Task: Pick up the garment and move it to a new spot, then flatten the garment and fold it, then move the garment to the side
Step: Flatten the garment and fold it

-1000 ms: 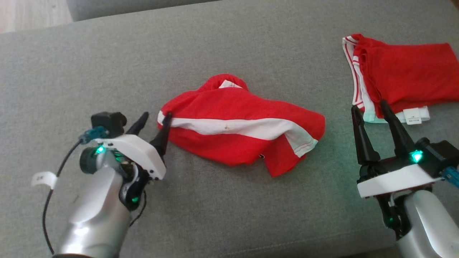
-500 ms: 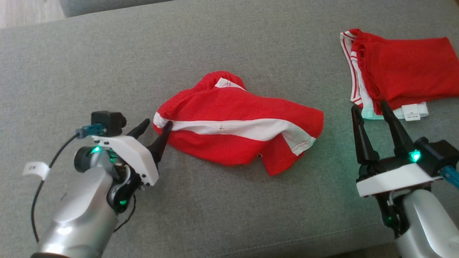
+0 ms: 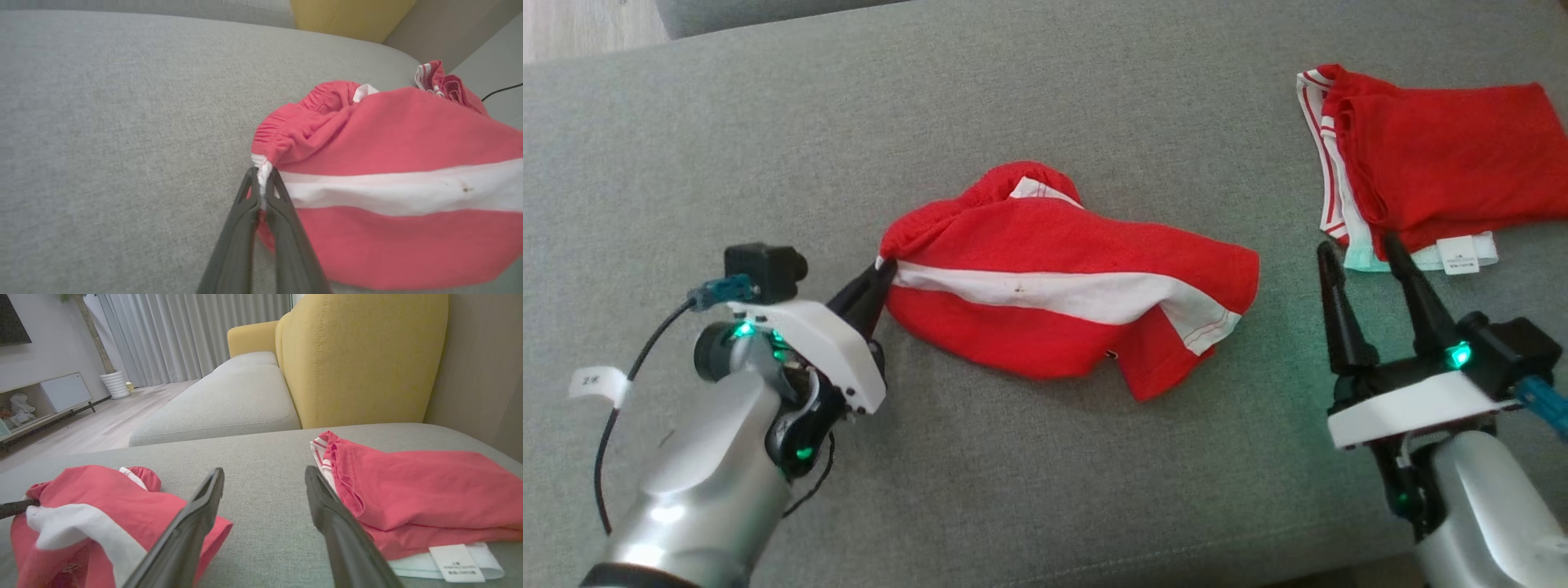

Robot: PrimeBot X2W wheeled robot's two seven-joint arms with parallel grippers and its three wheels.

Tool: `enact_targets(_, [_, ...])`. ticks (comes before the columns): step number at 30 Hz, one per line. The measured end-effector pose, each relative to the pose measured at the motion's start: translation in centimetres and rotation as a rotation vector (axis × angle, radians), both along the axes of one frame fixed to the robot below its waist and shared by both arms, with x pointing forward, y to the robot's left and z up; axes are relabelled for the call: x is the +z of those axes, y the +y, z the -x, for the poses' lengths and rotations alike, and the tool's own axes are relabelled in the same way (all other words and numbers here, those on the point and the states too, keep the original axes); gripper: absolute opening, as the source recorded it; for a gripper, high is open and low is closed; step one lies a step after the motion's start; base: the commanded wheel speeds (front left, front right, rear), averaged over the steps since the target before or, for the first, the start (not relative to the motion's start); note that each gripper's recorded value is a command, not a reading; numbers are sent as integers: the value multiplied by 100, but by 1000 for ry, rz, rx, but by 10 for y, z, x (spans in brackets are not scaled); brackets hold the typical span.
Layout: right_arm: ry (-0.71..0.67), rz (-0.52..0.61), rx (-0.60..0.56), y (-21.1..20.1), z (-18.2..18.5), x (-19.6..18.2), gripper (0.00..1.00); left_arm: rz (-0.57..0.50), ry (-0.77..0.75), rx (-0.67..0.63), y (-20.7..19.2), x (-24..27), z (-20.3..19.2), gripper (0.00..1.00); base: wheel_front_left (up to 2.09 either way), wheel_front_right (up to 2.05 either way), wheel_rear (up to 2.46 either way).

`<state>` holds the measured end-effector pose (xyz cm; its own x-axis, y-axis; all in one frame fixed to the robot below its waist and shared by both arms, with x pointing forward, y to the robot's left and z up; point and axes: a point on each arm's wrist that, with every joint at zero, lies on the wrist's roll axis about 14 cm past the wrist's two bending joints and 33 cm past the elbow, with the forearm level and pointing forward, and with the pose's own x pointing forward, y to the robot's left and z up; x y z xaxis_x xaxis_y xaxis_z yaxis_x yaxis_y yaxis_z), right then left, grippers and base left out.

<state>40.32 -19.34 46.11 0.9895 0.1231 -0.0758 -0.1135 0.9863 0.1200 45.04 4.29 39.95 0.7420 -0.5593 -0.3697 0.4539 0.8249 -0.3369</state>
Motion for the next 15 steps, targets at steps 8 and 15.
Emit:
enact_targets(8, [103,-140,123,53,15,-15,100,17,-61,1,0,17,-6,0,0,0,0])
enact_targets(15, [280,-231,182,79,43,-48,100,18,-75,7,1,22,-6,0,0,0,0])
